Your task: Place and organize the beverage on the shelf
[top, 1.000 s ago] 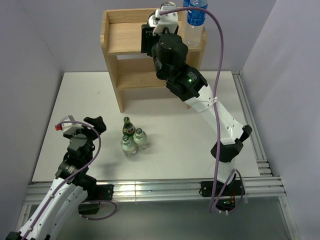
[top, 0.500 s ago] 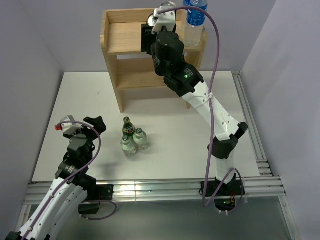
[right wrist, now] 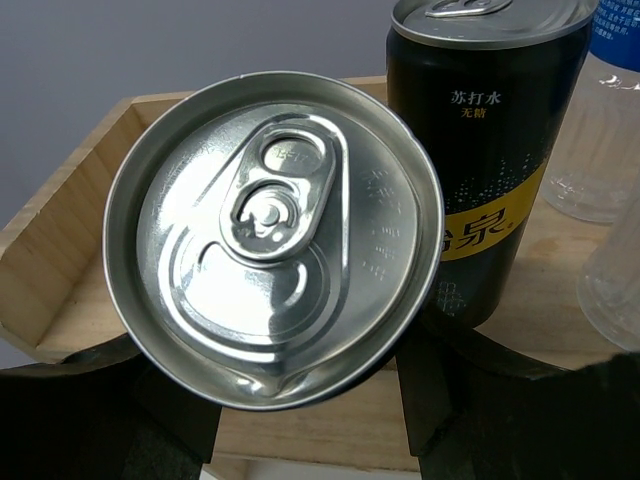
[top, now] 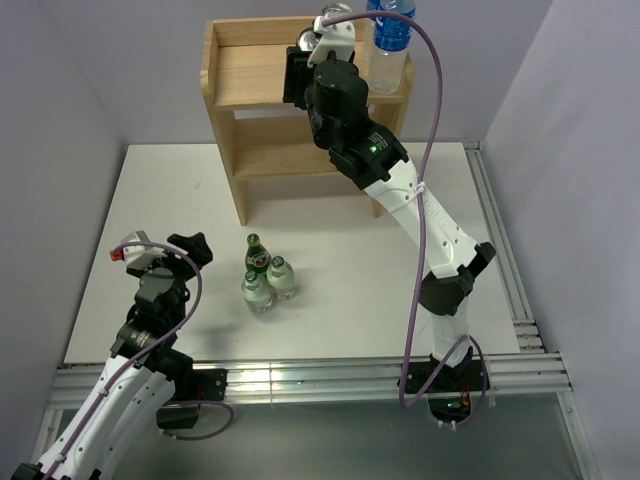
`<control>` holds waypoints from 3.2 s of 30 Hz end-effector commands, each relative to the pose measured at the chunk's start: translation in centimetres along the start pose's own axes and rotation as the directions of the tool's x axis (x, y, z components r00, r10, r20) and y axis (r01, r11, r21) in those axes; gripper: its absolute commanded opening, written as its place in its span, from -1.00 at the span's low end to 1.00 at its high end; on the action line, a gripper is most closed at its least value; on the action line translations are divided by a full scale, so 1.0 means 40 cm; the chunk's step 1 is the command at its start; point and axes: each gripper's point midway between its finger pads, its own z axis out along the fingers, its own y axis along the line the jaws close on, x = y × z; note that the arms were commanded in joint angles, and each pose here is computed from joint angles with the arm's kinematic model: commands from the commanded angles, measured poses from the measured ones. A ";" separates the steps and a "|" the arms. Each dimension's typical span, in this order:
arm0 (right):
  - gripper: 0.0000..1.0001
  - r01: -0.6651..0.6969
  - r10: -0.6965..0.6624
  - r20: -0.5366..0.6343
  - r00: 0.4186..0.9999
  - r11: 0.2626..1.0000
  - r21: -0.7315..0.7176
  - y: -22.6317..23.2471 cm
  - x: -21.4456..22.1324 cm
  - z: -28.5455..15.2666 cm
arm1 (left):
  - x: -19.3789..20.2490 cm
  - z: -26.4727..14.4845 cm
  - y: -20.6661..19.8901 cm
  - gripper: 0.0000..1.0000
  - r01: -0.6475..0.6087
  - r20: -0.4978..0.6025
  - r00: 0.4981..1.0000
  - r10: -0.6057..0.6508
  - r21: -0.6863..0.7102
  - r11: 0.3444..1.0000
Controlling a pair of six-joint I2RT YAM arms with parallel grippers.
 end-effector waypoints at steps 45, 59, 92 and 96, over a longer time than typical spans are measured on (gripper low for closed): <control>0.64 -0.074 0.074 0.024 0.997 0.997 -0.015 0.026 0.042 0.074 | -0.001 -0.003 -0.006 0.99 0.022 0.005 1.000 -0.022 0.014 1.000; 0.52 -0.075 0.075 0.011 0.997 0.997 -0.012 0.025 0.090 0.120 | 0.000 -0.003 -0.006 0.99 0.022 0.004 1.000 -0.022 0.015 1.000; 0.29 -0.067 0.067 0.001 0.998 0.998 -0.009 0.031 0.151 0.168 | 0.001 -0.002 -0.011 0.99 0.027 0.001 1.000 -0.027 0.023 0.999; 0.28 -0.060 0.060 -0.008 0.998 0.998 -0.009 0.037 0.172 0.178 | 0.000 -0.003 -0.009 0.99 0.026 0.002 1.000 -0.026 0.020 0.999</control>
